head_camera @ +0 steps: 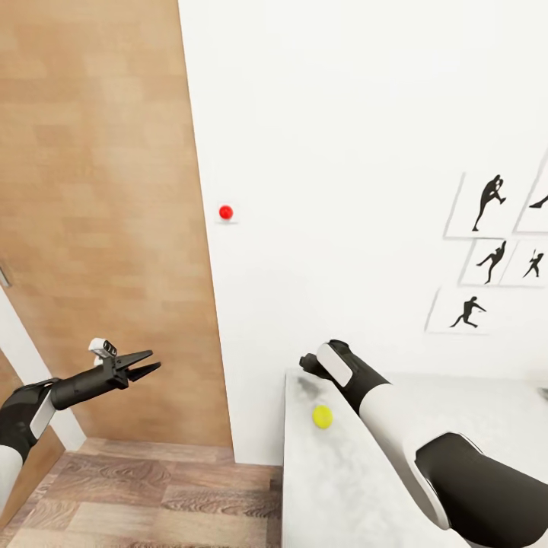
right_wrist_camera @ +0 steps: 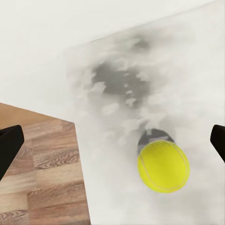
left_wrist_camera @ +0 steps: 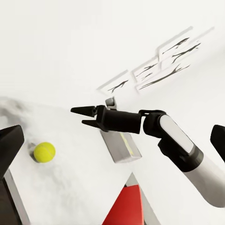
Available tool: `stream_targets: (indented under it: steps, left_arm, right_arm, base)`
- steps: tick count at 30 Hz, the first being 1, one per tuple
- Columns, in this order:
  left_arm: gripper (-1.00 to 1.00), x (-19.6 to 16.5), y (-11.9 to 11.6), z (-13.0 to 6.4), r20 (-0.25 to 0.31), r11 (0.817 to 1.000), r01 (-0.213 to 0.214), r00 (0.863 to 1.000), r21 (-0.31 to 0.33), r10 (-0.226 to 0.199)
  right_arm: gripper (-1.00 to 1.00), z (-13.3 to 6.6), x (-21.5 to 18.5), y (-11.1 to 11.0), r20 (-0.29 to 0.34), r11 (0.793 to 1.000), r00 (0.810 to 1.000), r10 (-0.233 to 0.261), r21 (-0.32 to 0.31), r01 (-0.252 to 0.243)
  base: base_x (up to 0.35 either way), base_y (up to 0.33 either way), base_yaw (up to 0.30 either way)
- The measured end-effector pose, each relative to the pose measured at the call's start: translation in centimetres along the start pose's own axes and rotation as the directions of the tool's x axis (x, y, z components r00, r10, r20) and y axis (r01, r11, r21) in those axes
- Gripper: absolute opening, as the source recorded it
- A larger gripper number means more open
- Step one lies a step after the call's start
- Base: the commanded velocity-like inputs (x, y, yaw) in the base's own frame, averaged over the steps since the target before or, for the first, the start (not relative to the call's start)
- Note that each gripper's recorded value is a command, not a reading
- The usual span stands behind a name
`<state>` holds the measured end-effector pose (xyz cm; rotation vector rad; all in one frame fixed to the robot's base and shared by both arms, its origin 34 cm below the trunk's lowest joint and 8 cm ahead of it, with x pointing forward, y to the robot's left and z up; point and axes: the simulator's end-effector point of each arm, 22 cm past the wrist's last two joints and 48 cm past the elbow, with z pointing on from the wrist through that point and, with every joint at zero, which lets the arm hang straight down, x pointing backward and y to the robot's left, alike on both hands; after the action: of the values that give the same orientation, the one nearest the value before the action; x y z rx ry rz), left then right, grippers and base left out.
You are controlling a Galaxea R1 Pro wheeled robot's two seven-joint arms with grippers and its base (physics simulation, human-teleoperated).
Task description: Put all the toys in the child's room - the three board games (two on the bed and one on the table), the two jigsaw puzzles on the table, and the tennis ball on the table - inside the toy box on the table in the child's room.
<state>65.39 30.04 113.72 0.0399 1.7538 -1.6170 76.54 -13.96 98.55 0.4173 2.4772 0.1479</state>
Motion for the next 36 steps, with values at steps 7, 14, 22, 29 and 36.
stream_targets:
  steps: [7, 14, 22, 29, 36]
  left_arm:
    - [1.0, 0.2, 0.6, 0.0, -0.002, 1.0, 0.01, 1.0, -0.005, -0.01]
    - [1.0, 0.4, 1.2, 0.0, -0.004, 1.0, 0.02, 1.0, -0.011, -0.02]
    - [1.0, 0.7, 1.9, 0.1, -0.008, 0.999, 0.031, 0.999, -0.018, -0.032]
    - [1.0, 1.0, 2.5, 0.1, -0.011, 0.999, 0.042, 0.999, -0.022, -0.042]
    - [1.0, 1.3, 3.1, 0.2, -0.014, 0.998, 0.052, 0.999, -0.027, -0.052]
  right_arm:
    - [1.0, 0.6, 0.3, -0.2, -0.006, 1.0, 1.0, 0.003, 0.003, -0.003]
    - [1.0, 1.9, 0.9, -2.8, -0.025, 0.999, 1.0, 0.014, 0.049, -0.013]
    - [1.0, 3.1, 2.2, -4.5, -0.05, 0.996, 0.999, 0.02, 0.084, -0.016]
    - [1.0, 3.7, 1.6, -5.4, -0.012, 0.993, 1.0, -0.001, 0.115, 0.002]
    - [1.0, 4.3, 1.7, -5.8, -0.008, 0.991, 1.0, -0.027, 0.133, 0.027]
  base:
    - [0.0, 0.0, 0.0]
    - [0.0, 0.0, 0.0]
    - [0.0, 0.0, 0.0]
    - [0.0, 0.0, 0.0]
    - [0.0, 0.0, 0.0]
